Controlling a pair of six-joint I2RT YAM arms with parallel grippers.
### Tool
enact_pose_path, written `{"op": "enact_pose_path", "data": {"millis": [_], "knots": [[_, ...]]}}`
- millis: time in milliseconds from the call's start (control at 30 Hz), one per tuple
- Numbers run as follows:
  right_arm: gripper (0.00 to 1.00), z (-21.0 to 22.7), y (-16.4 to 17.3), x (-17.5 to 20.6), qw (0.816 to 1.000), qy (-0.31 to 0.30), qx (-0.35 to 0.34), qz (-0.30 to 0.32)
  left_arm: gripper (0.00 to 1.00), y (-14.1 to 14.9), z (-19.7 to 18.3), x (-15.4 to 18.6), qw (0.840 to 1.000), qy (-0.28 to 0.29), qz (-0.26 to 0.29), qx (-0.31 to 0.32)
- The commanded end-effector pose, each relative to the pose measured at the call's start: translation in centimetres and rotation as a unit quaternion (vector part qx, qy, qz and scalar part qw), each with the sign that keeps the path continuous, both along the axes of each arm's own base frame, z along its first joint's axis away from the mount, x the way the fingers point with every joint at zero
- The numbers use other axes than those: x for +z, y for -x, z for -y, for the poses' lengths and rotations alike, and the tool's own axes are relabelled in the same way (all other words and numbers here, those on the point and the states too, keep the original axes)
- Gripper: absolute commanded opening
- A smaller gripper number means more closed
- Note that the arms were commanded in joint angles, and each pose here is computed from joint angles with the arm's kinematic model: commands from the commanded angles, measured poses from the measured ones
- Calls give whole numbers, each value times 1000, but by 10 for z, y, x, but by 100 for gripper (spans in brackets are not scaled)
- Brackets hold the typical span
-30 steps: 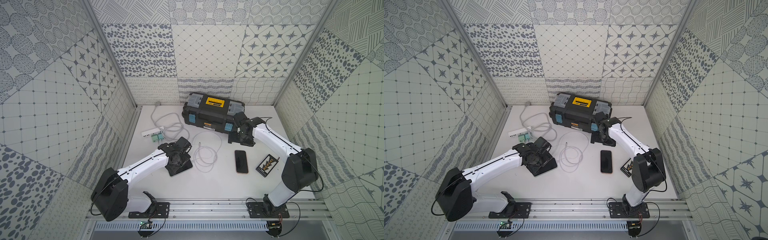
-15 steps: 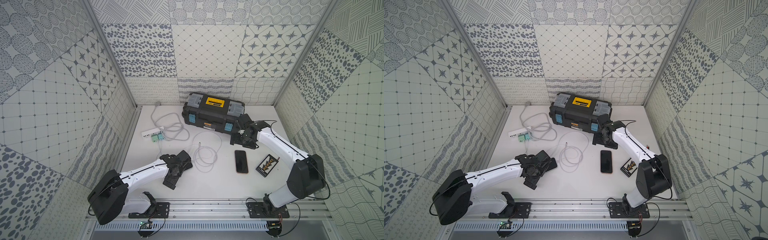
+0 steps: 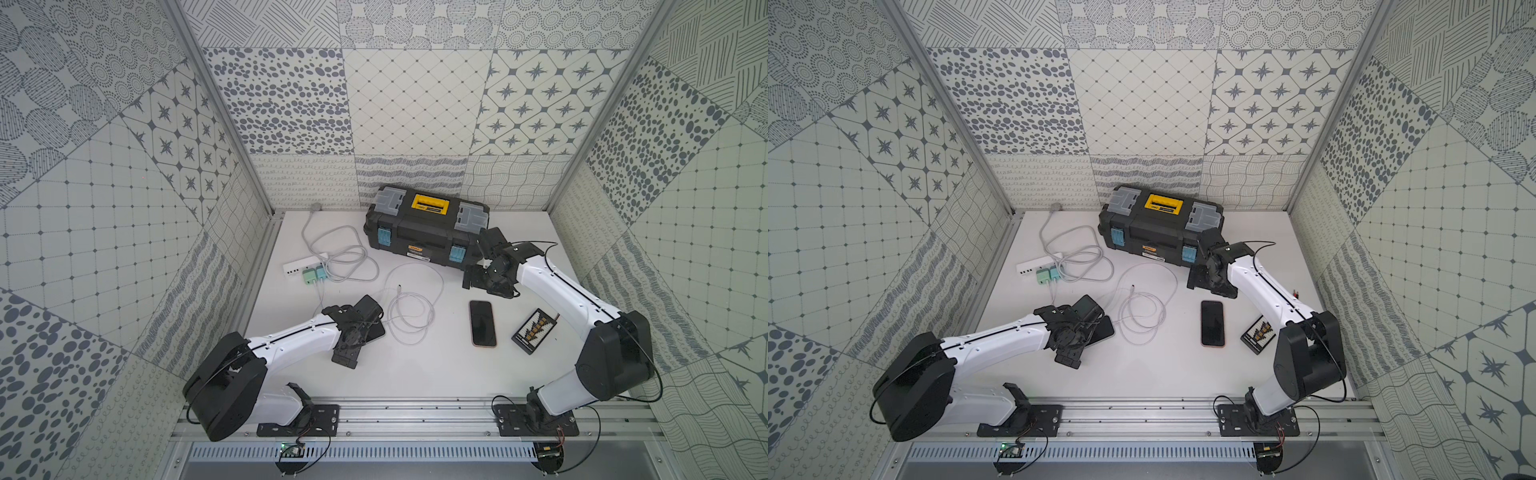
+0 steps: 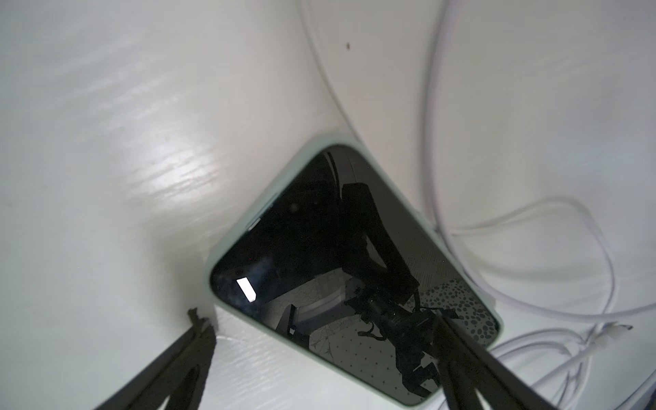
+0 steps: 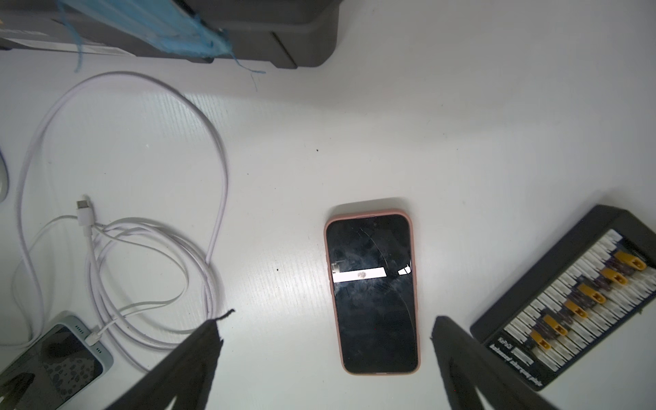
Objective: Unplug the charging cable from the phone
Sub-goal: Pick up the phone at the center of the board.
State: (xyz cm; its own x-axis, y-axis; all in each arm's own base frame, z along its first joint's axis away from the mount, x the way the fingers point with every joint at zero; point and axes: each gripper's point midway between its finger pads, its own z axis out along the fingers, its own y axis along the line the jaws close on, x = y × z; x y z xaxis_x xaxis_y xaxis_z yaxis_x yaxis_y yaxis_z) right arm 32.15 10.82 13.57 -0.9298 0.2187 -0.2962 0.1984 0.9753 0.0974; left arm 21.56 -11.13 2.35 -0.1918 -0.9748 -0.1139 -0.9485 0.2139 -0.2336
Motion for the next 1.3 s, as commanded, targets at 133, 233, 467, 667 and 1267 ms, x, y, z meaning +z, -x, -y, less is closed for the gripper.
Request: {"op": "enact_pose_path", "data": {"millis": [133, 233, 467, 667, 1267], "knots": [[96, 2, -11, 3, 1000, -5, -10, 13, 98, -22, -3, -2, 983, 45, 29, 176], [96, 5, -13, 2, 1000, -5, -14, 10, 98, -24, -7, -3, 982, 43, 29, 180], [95, 6, -17, -2, 1000, -11, -19, 5, 99, -24, -20, -8, 982, 28, 24, 186], [95, 8, -17, -5, 1000, -12, -23, 2, 99, -28, -31, -9, 983, 12, 21, 180], [95, 18, -14, -5, 999, -16, -38, 4, 99, -60, -31, -15, 992, 1, 5, 129]]}}
